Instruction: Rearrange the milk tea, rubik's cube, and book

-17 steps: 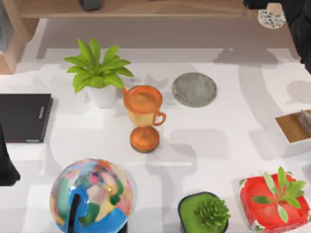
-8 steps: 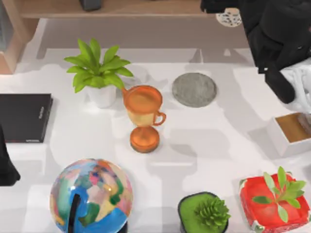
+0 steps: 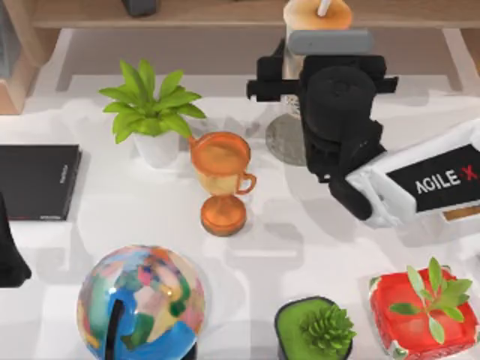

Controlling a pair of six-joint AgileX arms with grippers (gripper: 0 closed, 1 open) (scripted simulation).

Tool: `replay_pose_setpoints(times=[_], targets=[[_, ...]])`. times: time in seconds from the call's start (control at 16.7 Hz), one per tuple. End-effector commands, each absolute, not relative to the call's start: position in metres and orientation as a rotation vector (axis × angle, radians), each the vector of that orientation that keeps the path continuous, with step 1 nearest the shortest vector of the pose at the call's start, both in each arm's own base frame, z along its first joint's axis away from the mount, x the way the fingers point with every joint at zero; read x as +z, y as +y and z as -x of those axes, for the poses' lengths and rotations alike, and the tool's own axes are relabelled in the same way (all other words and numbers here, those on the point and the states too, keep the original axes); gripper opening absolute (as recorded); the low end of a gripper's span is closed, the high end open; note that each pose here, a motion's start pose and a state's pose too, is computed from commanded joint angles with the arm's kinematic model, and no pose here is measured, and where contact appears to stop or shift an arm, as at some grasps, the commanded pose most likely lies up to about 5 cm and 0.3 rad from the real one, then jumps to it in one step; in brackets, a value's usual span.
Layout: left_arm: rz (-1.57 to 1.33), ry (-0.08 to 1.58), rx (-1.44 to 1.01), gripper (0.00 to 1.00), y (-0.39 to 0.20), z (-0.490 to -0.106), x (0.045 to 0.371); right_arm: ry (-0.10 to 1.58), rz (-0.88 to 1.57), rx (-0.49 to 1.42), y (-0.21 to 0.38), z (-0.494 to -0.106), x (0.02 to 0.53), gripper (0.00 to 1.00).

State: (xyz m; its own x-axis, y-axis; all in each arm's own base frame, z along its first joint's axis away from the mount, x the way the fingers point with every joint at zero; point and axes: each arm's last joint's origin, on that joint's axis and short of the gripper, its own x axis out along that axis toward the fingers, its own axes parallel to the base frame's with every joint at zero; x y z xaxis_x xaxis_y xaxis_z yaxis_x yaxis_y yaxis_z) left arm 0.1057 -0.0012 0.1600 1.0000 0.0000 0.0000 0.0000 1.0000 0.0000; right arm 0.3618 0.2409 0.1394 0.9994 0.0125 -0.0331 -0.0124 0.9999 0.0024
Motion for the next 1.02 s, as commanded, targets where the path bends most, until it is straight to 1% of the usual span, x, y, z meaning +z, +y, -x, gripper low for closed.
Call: replay_pose_setpoints(times=[0.48, 0.84, 1.02], targets=[[0.000, 0.000, 0.000, 1.00, -0.001, -0.106, 0.160, 0.046, 0.008, -0.014, 0.242, -0.363, 0.128, 0.00], [0.000, 0.000, 0.000, 1.00, -0.001, -0.106, 0.160, 0.044, 0.007, -0.013, 0.244, -0.363, 0.103, 0.00], [0.000, 0.000, 0.000, 1.00, -0.001, -0.106, 0.160, 0.045, 0.008, -0.013, 0.244, -0.363, 0.101, 0.00]])
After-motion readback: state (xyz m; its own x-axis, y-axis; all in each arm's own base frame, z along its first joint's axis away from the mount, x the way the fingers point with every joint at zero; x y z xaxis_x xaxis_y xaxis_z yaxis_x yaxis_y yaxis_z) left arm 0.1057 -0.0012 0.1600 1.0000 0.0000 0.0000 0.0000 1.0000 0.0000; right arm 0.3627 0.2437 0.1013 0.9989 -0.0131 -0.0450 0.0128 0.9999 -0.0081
